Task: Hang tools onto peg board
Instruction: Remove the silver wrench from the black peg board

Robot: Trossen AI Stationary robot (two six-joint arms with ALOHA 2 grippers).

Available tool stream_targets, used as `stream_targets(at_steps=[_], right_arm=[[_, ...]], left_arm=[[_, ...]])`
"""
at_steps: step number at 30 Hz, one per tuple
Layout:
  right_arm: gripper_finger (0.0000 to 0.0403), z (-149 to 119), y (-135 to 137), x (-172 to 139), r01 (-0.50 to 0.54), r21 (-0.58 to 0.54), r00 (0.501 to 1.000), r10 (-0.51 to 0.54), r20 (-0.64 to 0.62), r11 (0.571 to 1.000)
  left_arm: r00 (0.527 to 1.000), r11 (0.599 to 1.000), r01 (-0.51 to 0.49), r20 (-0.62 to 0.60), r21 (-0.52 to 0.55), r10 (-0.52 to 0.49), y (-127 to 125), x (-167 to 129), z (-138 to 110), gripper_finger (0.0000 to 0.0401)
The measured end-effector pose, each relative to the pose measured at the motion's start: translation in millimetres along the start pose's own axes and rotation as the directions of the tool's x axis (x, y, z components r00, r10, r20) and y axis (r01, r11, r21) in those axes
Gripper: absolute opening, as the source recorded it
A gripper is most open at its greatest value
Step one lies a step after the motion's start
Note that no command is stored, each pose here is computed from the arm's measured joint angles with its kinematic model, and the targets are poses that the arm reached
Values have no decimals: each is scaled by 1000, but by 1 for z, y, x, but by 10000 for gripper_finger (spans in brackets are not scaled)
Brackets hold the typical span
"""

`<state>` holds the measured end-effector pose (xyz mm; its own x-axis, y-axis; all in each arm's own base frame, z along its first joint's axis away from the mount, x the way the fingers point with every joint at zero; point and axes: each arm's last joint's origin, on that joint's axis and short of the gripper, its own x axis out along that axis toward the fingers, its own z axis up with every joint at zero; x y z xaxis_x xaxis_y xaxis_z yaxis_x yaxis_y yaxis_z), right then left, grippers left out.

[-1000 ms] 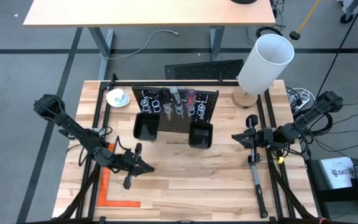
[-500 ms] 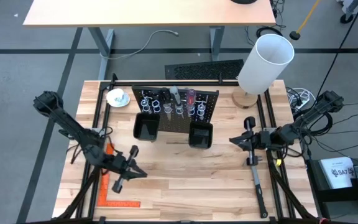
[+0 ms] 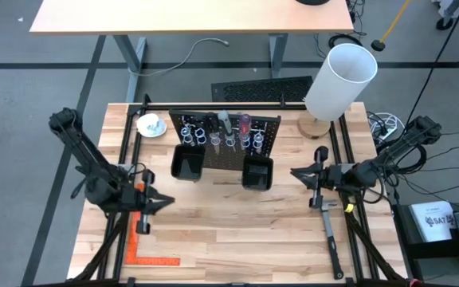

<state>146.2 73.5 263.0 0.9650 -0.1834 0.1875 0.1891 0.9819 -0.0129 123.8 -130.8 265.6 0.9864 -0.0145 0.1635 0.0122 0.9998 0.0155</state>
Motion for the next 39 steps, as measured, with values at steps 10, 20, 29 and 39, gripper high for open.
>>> stream_targets(at_steps=[10, 20, 29, 39], right_arm=[[50, 11, 15, 18, -7, -76, 999, 4, -45, 997], [44, 12, 12, 22, 11, -90, 999, -15, -51, 996], [3, 9, 14, 20, -130, -160, 990, 119, -79, 979], [1, -3, 6, 6, -196, -126, 978, 185, -95, 973]], left_arm=[[997, 997, -74, -23, -7, 74, 7, -27, 17, 31], [996, 997, 65, -57, -47, -67, 6, -31, -14, 31], [996, 996, 54, -61, -77, -59, 19, -27, -32, 29], [997, 996, 57, -38, -69, -60, 36, -25, -36, 9]])
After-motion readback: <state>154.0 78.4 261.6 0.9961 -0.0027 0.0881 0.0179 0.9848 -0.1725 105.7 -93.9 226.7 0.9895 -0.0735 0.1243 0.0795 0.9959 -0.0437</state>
